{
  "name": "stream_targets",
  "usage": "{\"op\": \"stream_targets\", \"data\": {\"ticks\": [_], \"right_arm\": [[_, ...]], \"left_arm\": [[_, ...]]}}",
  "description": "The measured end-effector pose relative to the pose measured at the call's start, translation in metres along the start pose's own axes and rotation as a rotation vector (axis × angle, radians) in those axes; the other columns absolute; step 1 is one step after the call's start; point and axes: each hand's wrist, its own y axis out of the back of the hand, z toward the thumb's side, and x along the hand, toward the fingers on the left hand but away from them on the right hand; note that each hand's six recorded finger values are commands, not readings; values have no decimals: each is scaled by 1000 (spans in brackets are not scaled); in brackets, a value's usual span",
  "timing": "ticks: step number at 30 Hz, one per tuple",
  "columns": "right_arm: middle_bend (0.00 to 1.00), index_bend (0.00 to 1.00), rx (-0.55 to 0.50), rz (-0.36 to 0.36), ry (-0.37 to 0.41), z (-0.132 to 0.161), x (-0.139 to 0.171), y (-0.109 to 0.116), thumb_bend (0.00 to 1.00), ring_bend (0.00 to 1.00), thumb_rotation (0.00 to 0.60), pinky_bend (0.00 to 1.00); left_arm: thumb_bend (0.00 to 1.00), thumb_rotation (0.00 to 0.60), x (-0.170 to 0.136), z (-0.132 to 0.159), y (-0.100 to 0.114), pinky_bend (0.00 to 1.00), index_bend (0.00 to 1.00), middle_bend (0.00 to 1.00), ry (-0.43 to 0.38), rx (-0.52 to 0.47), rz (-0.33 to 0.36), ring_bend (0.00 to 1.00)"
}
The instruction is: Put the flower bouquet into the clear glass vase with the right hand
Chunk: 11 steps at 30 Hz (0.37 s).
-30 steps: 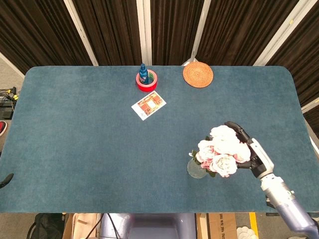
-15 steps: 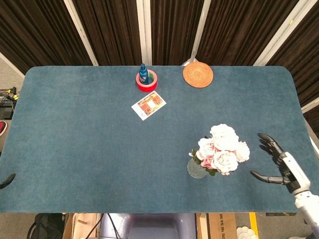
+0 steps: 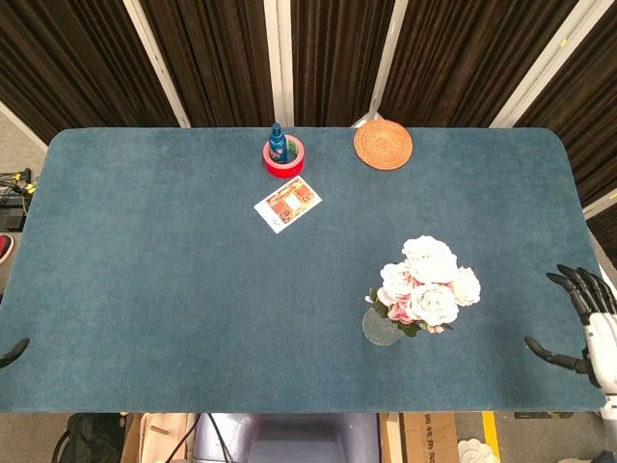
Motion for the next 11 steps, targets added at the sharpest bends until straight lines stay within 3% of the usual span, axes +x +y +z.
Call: {"op": "stream_targets", "data": {"ticks": [4, 7, 11], "right_arm": [[66, 132, 208, -70, 59, 3, 13, -11, 177, 15, 600, 0], [55, 113, 261, -81, 107, 7, 23, -24, 155, 13, 600, 0], [48, 103, 280, -48, 112, 6, 26, -29, 131, 9, 600, 0]], "left_arm": [[214, 600, 0, -3, 0, 47, 129, 0, 9, -4, -7, 0], [214, 600, 0, -4, 2, 47, 129, 0, 9, -10, -7, 0], [215, 600, 0, -7, 4, 47, 128, 0, 15, -17, -4, 0]]}}
